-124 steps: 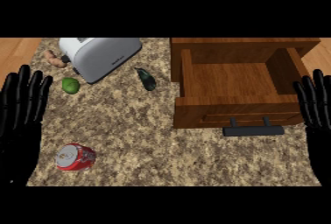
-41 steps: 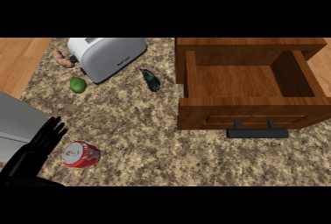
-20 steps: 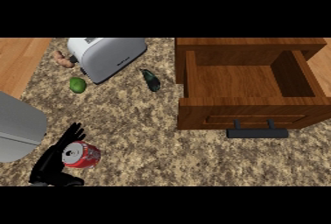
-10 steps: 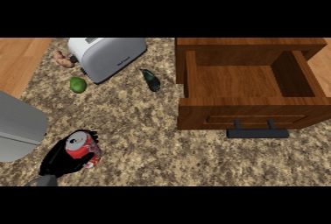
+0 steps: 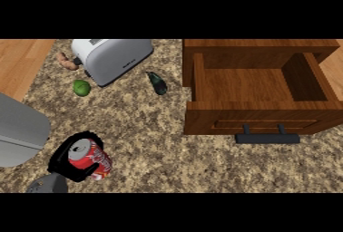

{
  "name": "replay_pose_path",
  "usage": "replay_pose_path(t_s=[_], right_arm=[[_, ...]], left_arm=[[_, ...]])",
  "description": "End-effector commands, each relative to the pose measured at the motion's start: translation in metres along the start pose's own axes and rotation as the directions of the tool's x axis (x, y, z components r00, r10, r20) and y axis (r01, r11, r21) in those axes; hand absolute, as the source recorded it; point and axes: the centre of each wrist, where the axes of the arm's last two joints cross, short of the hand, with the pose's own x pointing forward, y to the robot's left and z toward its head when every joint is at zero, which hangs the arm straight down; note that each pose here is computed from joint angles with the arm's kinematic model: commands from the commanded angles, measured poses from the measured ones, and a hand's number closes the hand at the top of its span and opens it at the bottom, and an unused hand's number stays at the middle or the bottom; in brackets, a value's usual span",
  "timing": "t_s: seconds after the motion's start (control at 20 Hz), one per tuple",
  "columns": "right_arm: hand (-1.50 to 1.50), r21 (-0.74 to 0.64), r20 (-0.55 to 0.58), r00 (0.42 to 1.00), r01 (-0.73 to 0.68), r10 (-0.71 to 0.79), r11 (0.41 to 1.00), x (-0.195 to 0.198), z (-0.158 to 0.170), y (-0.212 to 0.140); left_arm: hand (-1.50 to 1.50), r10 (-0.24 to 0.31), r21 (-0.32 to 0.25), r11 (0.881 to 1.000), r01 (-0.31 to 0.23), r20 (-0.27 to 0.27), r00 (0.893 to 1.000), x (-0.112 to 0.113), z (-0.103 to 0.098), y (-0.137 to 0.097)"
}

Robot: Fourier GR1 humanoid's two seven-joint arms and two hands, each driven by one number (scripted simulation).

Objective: Pick up the can, place it into the drawer and close the drawer

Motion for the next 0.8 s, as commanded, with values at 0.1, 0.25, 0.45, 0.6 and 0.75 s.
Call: replay_pose_path(t_s=[0.1, 0.25, 0.45, 0.6, 0.75], right_arm=[[-1.5, -0.01, 0.006, 1.0, 0.014, -0.014, 1.0, 0.0, 0.008, 0.002], [-1.5, -0.015, -0.011, 1.0, 0.002, -0.002, 1.0, -0.002, 0.008, 0.0], [-1.5, -0.016, 0.023, 1.0, 0.003, -0.003, 1.0, -0.003, -0.011, 0.005], [-1.5, -0.014, -0.005, 1.0, 0.009, -0.009, 1.0, 0.004, 0.007, 0.016], [-1.5, -0.014, -0.001, 1.0, 0.007, -0.007, 1.0, -0.006, 0.005, 0.009]], left_arm=[[1.5, 0.038, -0.015, 0.999, -0.036, 0.108, 0.993, 0.03, -0.014, -0.028], [1.5, 0.042, 0.208, 0.975, -0.08, 0.182, 0.982, 0.013, -0.041, -0.051], [1.5, -0.005, 0.341, 0.936, -0.085, 0.254, 0.967, 0.042, -0.071, -0.074], [1.5, -0.044, 0.345, 0.936, -0.065, 0.298, 0.953, 0.066, -0.092, -0.088], [1.5, -0.076, 0.329, 0.944, -0.026, 0.294, 0.953, 0.084, -0.094, -0.122]])
